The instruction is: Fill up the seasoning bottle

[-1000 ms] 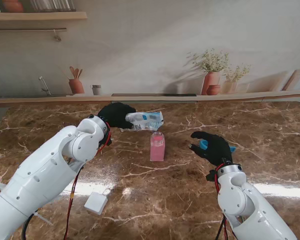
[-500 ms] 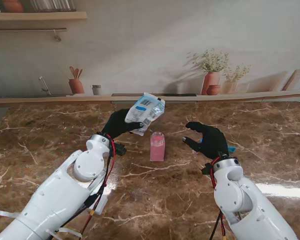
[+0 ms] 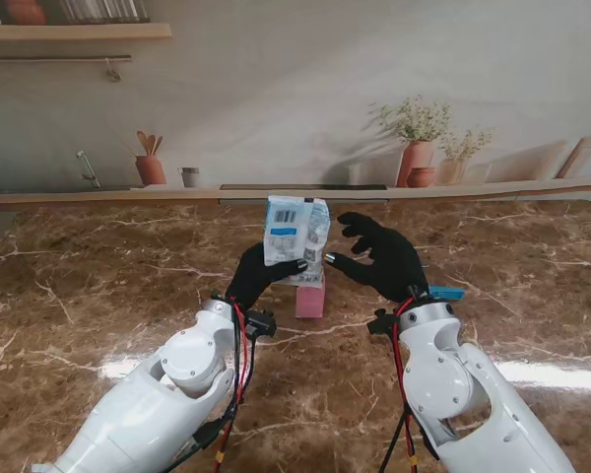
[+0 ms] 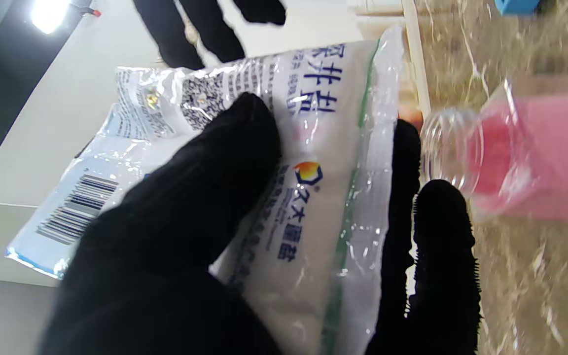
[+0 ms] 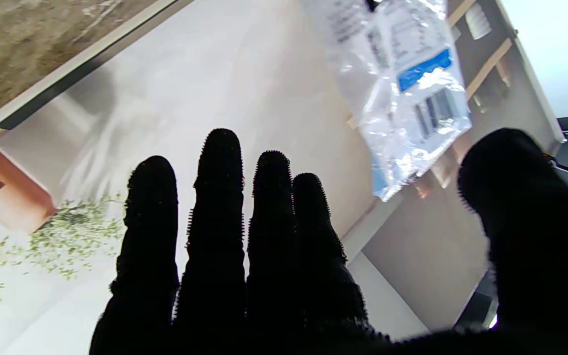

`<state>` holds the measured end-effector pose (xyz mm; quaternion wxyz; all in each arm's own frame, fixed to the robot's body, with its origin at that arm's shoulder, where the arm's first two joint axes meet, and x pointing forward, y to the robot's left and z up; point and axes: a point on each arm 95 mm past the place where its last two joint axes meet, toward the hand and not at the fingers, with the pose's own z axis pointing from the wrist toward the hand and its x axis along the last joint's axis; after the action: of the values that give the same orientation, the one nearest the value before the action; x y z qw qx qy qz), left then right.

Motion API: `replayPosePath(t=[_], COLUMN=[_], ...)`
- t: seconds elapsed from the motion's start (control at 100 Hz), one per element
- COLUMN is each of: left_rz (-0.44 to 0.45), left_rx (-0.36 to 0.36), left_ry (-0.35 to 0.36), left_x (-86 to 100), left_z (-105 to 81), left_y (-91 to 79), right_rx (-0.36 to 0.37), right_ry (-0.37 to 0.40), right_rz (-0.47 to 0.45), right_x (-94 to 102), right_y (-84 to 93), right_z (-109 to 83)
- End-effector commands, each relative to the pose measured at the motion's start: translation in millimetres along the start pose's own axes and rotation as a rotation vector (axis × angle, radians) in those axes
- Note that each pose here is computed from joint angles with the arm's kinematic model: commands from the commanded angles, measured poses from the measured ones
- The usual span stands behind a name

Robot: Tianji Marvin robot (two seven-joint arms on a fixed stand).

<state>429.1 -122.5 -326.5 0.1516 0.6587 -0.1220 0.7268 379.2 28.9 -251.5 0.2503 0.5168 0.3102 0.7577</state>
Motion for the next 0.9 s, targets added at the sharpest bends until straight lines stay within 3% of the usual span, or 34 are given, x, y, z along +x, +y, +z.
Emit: replayPosePath(t=[0.0,0.21,0.48,0.75,0.89], left_rz=[-0.015,-0.056,-0.068,-0.015,0.074], left_rx=[-0.016,-0.040,-0.073,-0.114,-0.146], left_ry=[-0.001,0.003,0.029,0.038,0.020], left_x=[-4.3,-8.5,-7.8,-8.8,-12.5], left_z=[-5.0,-8.9,-12.7,-17.9,-21.5], left_y=[13.1,21.9,30.9,32.4,28.9], right_rx=[0.016,0.020,0.016,-0.009,-0.022], right_ry=[0.011,0.024,-0.010,0.000,0.037], right_rz=[0.047,0.139,0.129,0.157,0.092], right_x=[12.1,26.4,30.9,31.7,32.3], right_y=[-2.5,-6.0,-13.1,-19.9,-21.5], right_z=[-2.1,-4.5,-0.8,1.0,-1.1])
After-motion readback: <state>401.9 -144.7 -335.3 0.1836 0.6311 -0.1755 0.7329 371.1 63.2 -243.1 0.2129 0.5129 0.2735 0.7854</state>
